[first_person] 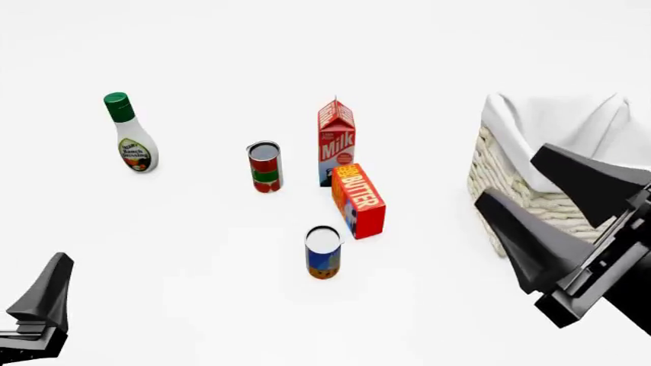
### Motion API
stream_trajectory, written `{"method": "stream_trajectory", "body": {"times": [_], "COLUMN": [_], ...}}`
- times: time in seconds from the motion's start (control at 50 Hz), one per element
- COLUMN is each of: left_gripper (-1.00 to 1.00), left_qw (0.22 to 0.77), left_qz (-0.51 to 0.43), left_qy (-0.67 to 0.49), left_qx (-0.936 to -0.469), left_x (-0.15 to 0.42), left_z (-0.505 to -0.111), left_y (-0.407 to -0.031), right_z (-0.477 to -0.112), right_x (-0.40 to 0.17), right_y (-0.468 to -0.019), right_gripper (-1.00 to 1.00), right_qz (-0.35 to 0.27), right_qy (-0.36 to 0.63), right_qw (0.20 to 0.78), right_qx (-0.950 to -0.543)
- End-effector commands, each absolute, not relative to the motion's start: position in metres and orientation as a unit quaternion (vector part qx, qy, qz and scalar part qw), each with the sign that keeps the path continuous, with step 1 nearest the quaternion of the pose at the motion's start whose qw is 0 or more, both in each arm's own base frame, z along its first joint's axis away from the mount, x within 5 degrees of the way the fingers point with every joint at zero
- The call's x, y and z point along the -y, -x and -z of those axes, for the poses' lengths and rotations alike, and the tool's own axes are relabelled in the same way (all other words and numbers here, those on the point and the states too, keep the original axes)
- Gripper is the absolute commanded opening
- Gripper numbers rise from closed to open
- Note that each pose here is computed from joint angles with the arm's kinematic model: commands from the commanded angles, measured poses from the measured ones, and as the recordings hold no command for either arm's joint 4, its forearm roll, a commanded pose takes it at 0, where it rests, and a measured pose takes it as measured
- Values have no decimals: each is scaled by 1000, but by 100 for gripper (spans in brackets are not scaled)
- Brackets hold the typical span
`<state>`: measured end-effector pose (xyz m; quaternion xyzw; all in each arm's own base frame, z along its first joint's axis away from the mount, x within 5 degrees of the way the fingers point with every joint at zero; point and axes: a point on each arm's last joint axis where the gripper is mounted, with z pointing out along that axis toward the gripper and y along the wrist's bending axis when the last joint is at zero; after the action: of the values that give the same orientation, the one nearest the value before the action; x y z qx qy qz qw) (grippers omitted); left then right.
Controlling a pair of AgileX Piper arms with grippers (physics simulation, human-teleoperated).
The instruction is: Pick the alphabet soup and place it in the basket.
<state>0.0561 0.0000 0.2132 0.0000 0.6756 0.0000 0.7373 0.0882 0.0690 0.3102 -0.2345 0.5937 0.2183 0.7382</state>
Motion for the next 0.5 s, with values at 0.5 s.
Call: {"method": "stream_trajectory", "body": {"times": [0.5], "left_gripper": [100], "left_qw": [737], "left_qz": [0], "left_qy": [0], "left_qx": [-676], "left_x": [0], "left_z": [-213], "left_y": [-56], "right_z": [-289], "right_x": [-117], "right_y": [-119], "right_gripper": [100], "right_qz": [-268], "right_qy": [264], "right_qw": [706], "right_qx": [-600]}}
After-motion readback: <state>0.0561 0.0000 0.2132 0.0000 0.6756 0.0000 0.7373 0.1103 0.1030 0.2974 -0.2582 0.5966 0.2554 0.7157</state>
